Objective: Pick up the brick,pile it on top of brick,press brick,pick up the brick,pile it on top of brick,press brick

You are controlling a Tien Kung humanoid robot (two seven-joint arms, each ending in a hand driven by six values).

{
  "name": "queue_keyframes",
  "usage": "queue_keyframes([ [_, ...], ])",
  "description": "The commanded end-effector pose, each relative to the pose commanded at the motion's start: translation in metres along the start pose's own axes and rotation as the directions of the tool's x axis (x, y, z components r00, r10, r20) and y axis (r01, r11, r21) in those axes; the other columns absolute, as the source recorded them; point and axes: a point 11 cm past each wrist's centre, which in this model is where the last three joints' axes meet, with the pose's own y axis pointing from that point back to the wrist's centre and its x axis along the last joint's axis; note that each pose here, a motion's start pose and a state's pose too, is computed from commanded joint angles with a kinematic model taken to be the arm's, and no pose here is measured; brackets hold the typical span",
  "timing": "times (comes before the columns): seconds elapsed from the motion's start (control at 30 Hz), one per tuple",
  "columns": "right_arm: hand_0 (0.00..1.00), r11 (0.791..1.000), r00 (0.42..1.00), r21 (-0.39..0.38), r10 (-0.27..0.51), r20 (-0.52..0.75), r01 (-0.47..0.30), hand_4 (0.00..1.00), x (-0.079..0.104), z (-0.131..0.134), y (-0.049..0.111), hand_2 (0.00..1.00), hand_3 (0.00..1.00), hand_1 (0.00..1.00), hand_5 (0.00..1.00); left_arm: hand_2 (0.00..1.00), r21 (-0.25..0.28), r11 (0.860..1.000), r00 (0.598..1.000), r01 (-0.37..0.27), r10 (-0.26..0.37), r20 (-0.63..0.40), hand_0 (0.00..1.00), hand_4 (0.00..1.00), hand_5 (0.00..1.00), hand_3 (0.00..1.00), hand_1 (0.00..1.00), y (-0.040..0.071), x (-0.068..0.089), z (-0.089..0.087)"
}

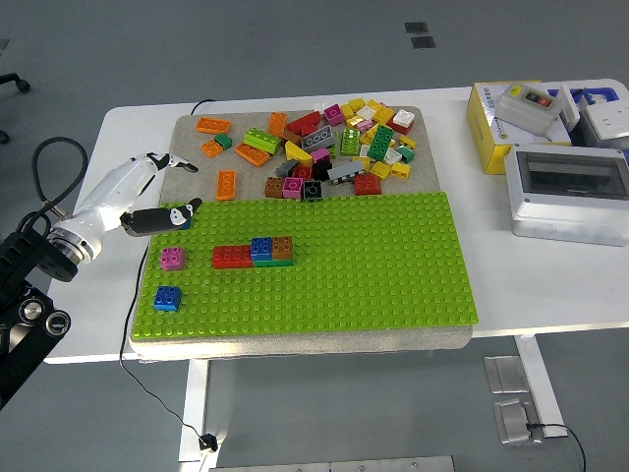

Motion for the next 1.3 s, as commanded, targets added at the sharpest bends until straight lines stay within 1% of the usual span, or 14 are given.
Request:
queue_keyframes([
  [0.1, 0.703, 1.0, 1.0, -0.005, 0.002, -0.012, -0.002, 0.658, -0.001, -0.002, 0.001, 0.641, 0.804, 0.646, 0.998, 0.881, 0.029, 0.999, 0.997, 0.018, -0.02, 0.07, 0.998, 0.537, 0.183, 0.759, 0.898, 0.001, -0.007, -0.01],
  [0.13, 0.707, 1.0, 1.0, -0.006, 0.002, -0.017, -0.002, 0.657, -0.001, -0.002, 0.001, 0.642, 0.809, 0.647, 0.998, 0.893, 0.037, 0.999, 0.995, 0.017, -0.021, 0.093, 0.997, 0.517, 0.156, 0.765, 0.909, 0.001, -0.009, -0.014],
  [0.3, 0.707, 1.0, 0.999, -0.015, 0.002, -0.04, -0.003, 0.657, -0.004, -0.004, 0.002, 0.642, 0.809, 0.647, 0.998, 0.893, 0.083, 0.997, 0.986, -0.005, -0.009, 0.169, 0.997, 0.517, 0.156, 0.765, 0.909, 0.0, -0.016, -0.03],
  [0.33, 0.707, 1.0, 0.999, -0.017, 0.002, -0.043, -0.003, 0.653, -0.005, -0.004, 0.002, 0.646, 0.81, 0.648, 0.998, 0.896, 0.088, 0.996, 0.984, -0.009, -0.007, 0.176, 0.994, 0.492, 0.13, 0.769, 0.908, 0.0, -0.017, -0.031],
  [0.5, 0.707, 1.0, 0.998, -0.027, 0.001, -0.055, -0.002, 0.653, -0.007, -0.001, 0.001, 0.646, 0.81, 0.648, 0.998, 0.896, 0.106, 0.994, 0.983, -0.013, -0.006, 0.184, 0.994, 0.492, 0.13, 0.769, 0.908, 0.004, -0.021, -0.038],
  [0.73, 0.711, 0.999, 0.998, -0.033, 0.003, -0.067, -0.005, 0.653, -0.009, 0.001, 0.001, 0.649, 0.815, 0.65, 0.998, 0.897, 0.139, 0.99, 0.981, 0.024, -0.05, 0.185, 0.992, 0.486, 0.121, 0.766, 0.907, 0.012, -0.032, -0.049],
  [0.83, 0.711, 0.999, 0.997, -0.037, 0.002, -0.073, -0.004, 0.653, -0.009, 0.003, 0.0, 0.649, 0.815, 0.65, 0.998, 0.897, 0.145, 0.989, 0.981, 0.038, -0.065, 0.183, 0.992, 0.486, 0.121, 0.766, 0.907, 0.015, -0.034, -0.051],
  [1.0, 0.711, 0.999, 0.997, -0.04, 0.001, -0.081, -0.004, 0.652, -0.01, 0.004, 0.0, 0.651, 0.814, 0.65, 0.998, 0.898, 0.149, 0.988, 0.981, 0.049, -0.076, 0.18, 0.993, 0.483, 0.113, 0.767, 0.908, 0.019, -0.033, -0.052],
  [1.13, 0.711, 0.999, 0.997, -0.039, 0.0, -0.082, -0.003, 0.652, -0.009, 0.003, 0.0, 0.651, 0.814, 0.65, 0.998, 0.898, 0.149, 0.988, 0.982, 0.052, -0.078, 0.173, 0.993, 0.483, 0.113, 0.767, 0.908, 0.019, -0.031, -0.048],
  [1.17, 0.713, 0.999, 0.997, -0.038, 0.0, -0.082, -0.003, 0.653, -0.009, 0.003, 0.0, 0.649, 0.81, 0.648, 0.998, 0.901, 0.152, 0.987, 0.982, 0.057, -0.083, 0.168, 0.996, 0.503, 0.114, 0.772, 0.91, 0.019, -0.031, -0.047],
  [1.3, 0.713, 0.999, 0.997, -0.034, -0.001, -0.082, -0.002, 0.653, -0.008, 0.001, 0.001, 0.649, 0.81, 0.648, 0.998, 0.901, 0.165, 0.983, 0.984, 0.077, -0.101, 0.145, 0.996, 0.503, 0.114, 0.772, 0.91, 0.018, -0.031, -0.044],
])
